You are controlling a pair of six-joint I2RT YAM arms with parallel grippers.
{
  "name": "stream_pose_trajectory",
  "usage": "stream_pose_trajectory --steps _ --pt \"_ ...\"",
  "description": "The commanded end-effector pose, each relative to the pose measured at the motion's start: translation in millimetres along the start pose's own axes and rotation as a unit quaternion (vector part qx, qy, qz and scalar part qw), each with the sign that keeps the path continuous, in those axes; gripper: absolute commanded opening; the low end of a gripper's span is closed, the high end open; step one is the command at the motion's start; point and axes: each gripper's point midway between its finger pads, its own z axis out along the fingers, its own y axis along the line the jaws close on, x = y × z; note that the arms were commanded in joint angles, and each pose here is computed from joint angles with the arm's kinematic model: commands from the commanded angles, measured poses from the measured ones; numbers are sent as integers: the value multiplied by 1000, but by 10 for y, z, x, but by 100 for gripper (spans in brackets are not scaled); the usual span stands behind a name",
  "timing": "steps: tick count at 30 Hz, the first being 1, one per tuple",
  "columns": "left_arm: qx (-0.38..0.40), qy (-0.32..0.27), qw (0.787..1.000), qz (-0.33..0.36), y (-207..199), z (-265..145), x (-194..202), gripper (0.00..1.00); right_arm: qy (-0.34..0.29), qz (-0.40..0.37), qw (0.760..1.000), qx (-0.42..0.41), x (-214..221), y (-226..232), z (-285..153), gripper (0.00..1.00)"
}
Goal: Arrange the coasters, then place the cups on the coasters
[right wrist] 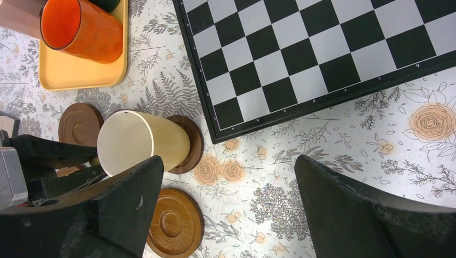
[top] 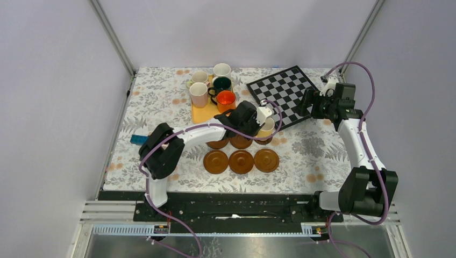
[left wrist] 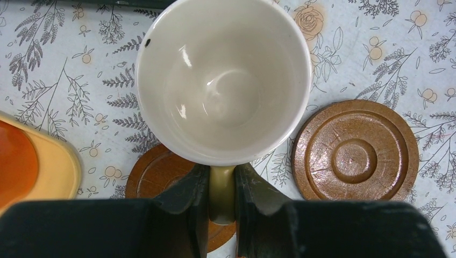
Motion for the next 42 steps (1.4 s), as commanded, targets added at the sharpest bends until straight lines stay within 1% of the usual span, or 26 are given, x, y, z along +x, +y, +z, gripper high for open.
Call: stream_pose_trajectory --steps 1,2,5,11,12,15,17,22,29,34,37,40,42 --pt "-5 -73 997 4 -6 -26 -472 12 -22 -16 1000 -10 -98 41 -39 100" --pt "-7 -71 997 3 -1 -22 -462 16 -22 -15 1000 -10 -98 45 -39 100" --pt "-7 -68 998 3 -9 -29 -447 22 -22 -15 1000 -9 -98 39 -34 100" --pt "2 -62 998 2 -65 -77 -452 40 -21 -15 1000 -10 -91 38 -29 100" --pt "3 -62 998 2 -71 -88 -450 41 -21 -15 1000 -9 -91 36 -29 100" --pt "4 -60 998 1 -87 -108 -437 45 -21 -15 1000 -9 -89 35 -31 99" --pt "9 -59 998 0 -110 -131 -439 46 -21 -17 1000 -9 -91 35 -29 100" --pt "32 -62 998 -6 -207 -209 -487 46 -22 -17 1000 -9 -93 35 -28 100" --pt "63 -54 997 -4 -351 -242 -448 46 -23 -17 1000 -12 -92 45 -29 100" --pt "67 -54 996 -4 -387 -230 -457 47 -23 -17 999 -13 -93 49 -31 99" --pt "65 -55 996 -6 -379 -246 -492 51 -23 -18 999 -14 -91 51 -30 100" --pt "49 -55 997 -6 -317 -278 -528 62 -24 -18 999 -14 -96 53 -36 100" --pt "32 -54 998 1 -255 -318 -543 66 -25 -18 999 -14 -99 54 -39 100"
